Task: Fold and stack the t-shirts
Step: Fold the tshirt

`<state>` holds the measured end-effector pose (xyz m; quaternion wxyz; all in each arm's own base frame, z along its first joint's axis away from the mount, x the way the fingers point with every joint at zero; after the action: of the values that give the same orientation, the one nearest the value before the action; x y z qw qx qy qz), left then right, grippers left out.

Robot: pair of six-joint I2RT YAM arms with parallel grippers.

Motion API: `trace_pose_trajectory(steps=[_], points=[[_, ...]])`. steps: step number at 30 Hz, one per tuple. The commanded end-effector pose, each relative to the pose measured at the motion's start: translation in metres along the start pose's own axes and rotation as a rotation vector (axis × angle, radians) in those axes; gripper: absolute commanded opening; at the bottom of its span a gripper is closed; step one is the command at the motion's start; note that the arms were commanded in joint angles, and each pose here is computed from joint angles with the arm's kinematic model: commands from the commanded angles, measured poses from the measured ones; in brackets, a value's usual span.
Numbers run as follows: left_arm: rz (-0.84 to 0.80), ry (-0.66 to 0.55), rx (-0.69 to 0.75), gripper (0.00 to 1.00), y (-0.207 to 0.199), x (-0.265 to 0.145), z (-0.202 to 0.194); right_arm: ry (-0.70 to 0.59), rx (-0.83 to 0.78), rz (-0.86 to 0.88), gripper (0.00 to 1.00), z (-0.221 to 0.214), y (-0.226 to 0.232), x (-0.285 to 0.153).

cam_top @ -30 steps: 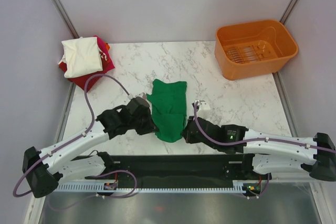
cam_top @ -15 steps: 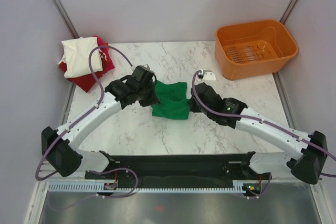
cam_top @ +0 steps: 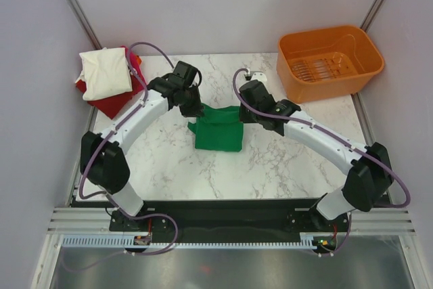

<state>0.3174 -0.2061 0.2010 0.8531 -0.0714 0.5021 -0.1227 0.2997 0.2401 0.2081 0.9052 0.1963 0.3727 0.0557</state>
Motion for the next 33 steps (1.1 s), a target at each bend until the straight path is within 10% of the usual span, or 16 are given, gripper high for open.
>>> trace_pose_trajectory(steps=[1,11,14,15,20,28,31,33], points=[[-0.035,-0.006,0.040,0.07,0.000,0.003,0.017,-0.011,-0.014,0.032,0.00,0.019,0.009,0.011],[-0.023,0.064,0.030,0.12,0.011,0.064,0.046,0.049,0.010,-0.013,0.02,0.032,0.002,0.071],[0.013,0.059,0.009,0.41,0.024,0.088,0.064,0.062,0.029,-0.022,0.44,0.045,-0.001,0.098],[-0.002,0.104,-0.004,0.58,0.029,0.108,0.062,0.058,0.035,-0.027,0.74,0.052,-0.003,0.105],[-0.009,0.034,-0.063,0.73,0.043,0.100,0.120,-0.013,0.047,-0.014,0.88,0.127,-0.004,0.124],[0.084,-0.138,-0.049,0.70,0.045,0.013,0.132,-0.017,-0.009,0.137,0.83,0.125,0.004,0.073],[0.020,-0.121,0.004,0.66,0.030,0.022,0.106,0.115,0.047,0.331,0.54,0.080,0.013,0.075],[-0.110,-0.117,0.065,0.64,0.006,0.028,0.090,0.183,0.103,0.428,0.16,0.060,0.018,0.078]])
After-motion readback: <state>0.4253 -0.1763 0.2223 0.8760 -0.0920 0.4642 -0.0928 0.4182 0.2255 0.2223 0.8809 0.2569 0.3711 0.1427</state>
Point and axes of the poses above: each gripper's point midway between its finger pads, its own x axis out along the fingers, its own y axis along the line the jaws close on, z = x × y, the point moved 4 cm from there along -x, back along the fingers, and after that the axes turned 14 degrees about x, right-handed, at the moved point
